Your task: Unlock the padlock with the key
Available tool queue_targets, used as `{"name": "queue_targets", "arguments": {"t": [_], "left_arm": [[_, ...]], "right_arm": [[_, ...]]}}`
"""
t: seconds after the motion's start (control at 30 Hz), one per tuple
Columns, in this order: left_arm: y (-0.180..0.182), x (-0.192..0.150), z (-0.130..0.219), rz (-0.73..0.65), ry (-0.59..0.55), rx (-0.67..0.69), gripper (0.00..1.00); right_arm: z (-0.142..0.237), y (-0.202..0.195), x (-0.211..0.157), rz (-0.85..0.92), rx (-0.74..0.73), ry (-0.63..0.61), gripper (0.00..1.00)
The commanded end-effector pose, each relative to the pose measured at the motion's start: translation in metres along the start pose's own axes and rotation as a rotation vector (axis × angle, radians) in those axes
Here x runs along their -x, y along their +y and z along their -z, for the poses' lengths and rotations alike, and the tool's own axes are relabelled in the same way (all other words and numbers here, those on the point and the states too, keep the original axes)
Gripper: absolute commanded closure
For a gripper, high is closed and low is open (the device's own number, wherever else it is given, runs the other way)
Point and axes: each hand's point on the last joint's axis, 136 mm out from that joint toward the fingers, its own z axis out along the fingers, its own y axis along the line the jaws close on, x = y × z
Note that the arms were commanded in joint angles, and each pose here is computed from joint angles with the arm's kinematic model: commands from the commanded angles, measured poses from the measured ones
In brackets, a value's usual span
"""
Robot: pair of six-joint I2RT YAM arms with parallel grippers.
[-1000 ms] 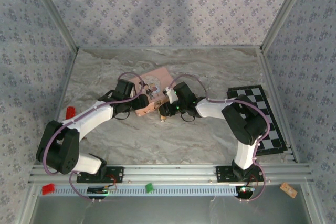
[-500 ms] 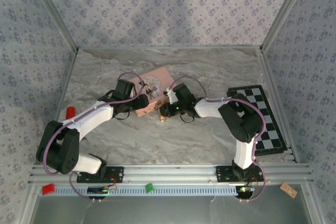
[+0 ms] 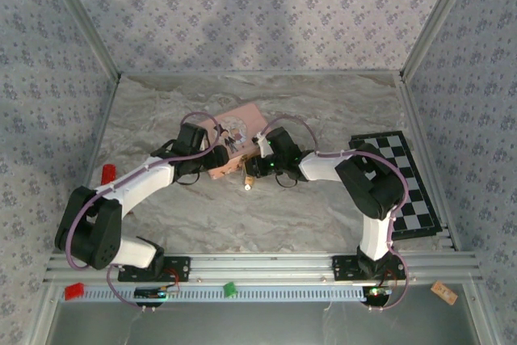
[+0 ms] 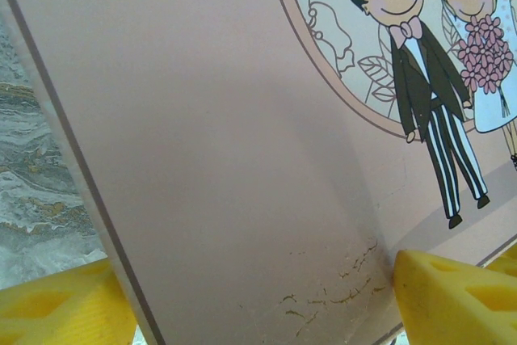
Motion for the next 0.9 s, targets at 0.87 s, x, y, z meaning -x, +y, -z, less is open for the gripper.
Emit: {"name": "queue_targets", "arguments": {"t": [0.87], "left_arm": [[-0.002,-0.021,-0.008,0.072,0.031,0.005,0.21]], "right_arm": [[0.019,-0.004,0.02,-0.3,-0.042,-0.259,1.0]]}}
